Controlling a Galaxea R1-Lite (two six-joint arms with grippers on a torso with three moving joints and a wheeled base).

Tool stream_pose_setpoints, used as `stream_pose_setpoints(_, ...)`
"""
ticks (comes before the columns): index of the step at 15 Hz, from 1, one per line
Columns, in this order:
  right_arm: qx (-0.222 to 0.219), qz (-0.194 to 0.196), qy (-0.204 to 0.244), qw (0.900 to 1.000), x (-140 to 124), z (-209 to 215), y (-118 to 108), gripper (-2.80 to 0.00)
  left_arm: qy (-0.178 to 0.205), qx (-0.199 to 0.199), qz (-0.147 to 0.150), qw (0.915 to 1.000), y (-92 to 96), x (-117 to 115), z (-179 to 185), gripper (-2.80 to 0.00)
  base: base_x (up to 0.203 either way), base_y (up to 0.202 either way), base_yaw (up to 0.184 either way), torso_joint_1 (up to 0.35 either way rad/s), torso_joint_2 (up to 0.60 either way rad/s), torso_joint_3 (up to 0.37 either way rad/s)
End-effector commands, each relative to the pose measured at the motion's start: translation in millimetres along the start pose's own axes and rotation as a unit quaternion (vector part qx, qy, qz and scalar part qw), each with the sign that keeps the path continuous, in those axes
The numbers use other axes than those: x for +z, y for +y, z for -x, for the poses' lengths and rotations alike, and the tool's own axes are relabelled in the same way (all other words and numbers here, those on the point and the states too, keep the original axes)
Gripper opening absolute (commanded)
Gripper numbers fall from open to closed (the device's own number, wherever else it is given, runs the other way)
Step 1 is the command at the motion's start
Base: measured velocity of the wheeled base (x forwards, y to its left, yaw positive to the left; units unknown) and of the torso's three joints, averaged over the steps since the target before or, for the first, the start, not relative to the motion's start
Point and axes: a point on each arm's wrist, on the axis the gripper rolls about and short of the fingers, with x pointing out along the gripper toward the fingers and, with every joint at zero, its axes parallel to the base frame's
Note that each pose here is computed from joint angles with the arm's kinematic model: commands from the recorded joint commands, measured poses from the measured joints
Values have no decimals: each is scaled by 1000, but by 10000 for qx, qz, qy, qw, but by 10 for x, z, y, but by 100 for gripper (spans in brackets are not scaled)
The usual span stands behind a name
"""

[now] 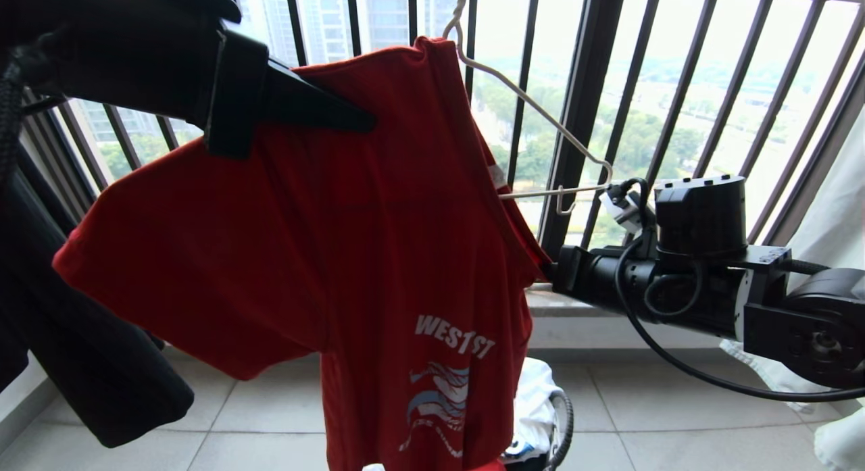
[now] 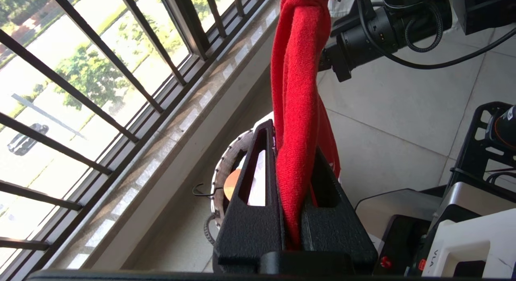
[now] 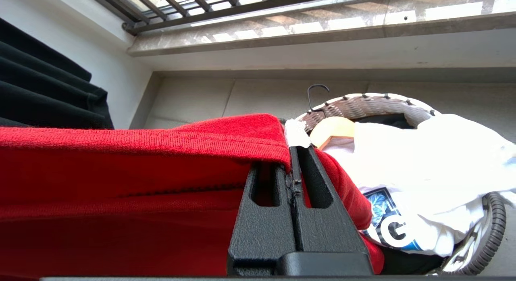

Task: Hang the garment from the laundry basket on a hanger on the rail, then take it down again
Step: Hang the clothes on the clothes rack

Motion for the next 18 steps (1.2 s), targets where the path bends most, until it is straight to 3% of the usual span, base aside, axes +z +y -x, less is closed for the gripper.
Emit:
stream_pose_setpoints(1,-42,-41,-97,9999,60,-8,-38,-280,46,-73,-5,10000,-44,-25,13,-280,0,0,0,0,0,0)
stream_pose_setpoints(10,-204,37,-378,9991,260,63,-193,-280,249,-96,28,9996,-32,-112,-75,-280,0,0,0,0,0,0)
stream_pose_setpoints(18,-340,237,-60,9991,301,149,-171,-280,414,-86,-62,9991,17,-184,-161,-280,0,0,0,0,0,0)
